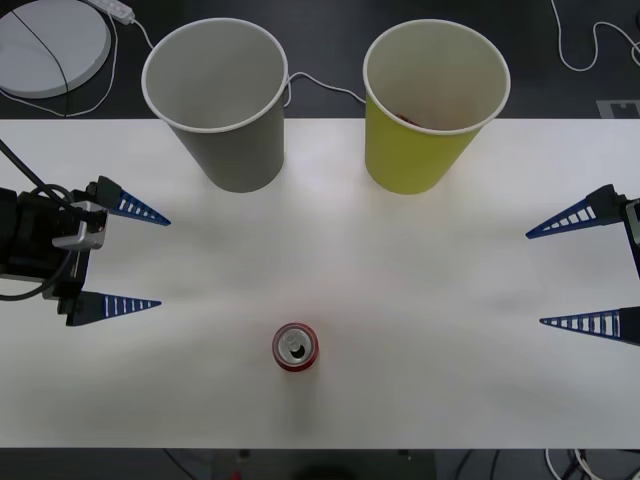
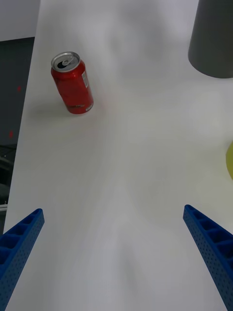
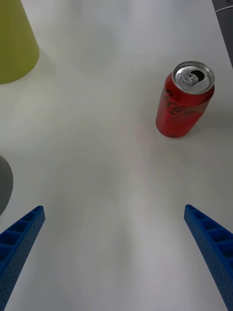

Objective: Put the can into the green bin and the plastic bottle into the gray bin

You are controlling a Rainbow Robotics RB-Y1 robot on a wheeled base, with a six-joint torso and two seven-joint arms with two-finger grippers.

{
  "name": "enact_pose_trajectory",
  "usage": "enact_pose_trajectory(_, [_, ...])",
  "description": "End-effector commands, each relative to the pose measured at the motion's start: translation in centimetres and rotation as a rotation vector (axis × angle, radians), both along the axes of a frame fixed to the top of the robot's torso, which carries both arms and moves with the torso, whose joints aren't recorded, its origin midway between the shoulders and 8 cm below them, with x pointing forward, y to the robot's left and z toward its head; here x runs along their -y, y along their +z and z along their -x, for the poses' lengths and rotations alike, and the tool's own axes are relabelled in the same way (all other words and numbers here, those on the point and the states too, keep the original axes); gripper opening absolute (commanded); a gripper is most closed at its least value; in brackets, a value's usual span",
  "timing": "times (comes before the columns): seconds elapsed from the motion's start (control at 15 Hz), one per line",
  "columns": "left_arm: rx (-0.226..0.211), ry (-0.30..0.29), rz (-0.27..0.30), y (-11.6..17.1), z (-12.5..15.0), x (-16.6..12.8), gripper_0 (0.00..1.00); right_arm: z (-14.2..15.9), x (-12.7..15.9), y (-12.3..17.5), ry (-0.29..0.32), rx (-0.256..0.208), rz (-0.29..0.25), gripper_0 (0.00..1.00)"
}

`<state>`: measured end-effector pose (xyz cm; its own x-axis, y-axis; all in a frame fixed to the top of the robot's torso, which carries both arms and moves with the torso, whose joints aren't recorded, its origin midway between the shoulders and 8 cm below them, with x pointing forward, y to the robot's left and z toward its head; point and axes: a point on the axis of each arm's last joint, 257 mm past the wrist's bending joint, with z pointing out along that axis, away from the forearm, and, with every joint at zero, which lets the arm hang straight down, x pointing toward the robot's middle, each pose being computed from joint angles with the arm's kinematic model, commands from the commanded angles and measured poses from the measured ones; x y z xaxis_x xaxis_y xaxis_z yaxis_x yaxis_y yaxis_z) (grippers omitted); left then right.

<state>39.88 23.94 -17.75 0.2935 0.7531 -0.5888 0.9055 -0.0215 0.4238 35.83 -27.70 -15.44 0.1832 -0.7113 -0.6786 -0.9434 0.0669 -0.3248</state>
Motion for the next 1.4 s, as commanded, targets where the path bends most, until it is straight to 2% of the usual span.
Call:
enact_pose_trajectory(0.07, [0.000, 0.000, 0.000, 0.0, 0.0, 0.0, 1.00, 0.0, 0.0, 0.0, 0.000, 0.000, 0.000, 1.00])
enact_pose_trajectory(0.2, [0.000, 0.000, 0.000, 0.0, 0.0, 0.0, 1.00, 0.0, 0.0, 0.0, 0.000, 0.000, 0.000, 1.00])
enact_pose_trajectory(0.27, [0.000, 0.000, 0.000, 0.0, 0.0, 0.0, 1.00, 0.4, -0.1, -0.6, -0.003, -0.018, -0.013, 1.00])
enact_pose_trajectory(0.47, [0.000, 0.000, 0.000, 0.0, 0.0, 0.0, 1.00, 0.3, -0.1, -0.4, -0.011, -0.009, -0.034, 1.00])
enact_pose_trajectory(0.67, [0.000, 0.000, 0.000, 0.0, 0.0, 0.0, 1.00, -0.2, -0.2, -0.7, -0.021, 0.017, -0.040, 1.00])
enact_pose_trajectory(0.87, [0.000, 0.000, 0.000, 0.0, 0.0, 0.0, 1.00, -0.3, -0.8, -1.3, -0.026, 0.040, -0.071, 1.00])
enact_pose_trajectory(1.13, [0.000, 0.000, 0.000, 0.0, 0.0, 0.0, 1.00, -0.7, -1.5, -2.7, 0.022, 0.127, -0.111, 1.00])
enact_pose_trajectory(1.27, [0.000, 0.000, 0.000, 0.0, 0.0, 0.0, 1.00, -0.8, -1.7, -4.0, 0.034, 0.142, -0.139, 1.00])
enact_pose_trajectory(1.4, [0.000, 0.000, 0.000, 0.0, 0.0, 0.0, 1.00, -0.5, -2.4, -5.2, 0.048, 0.135, -0.184, 1.00])
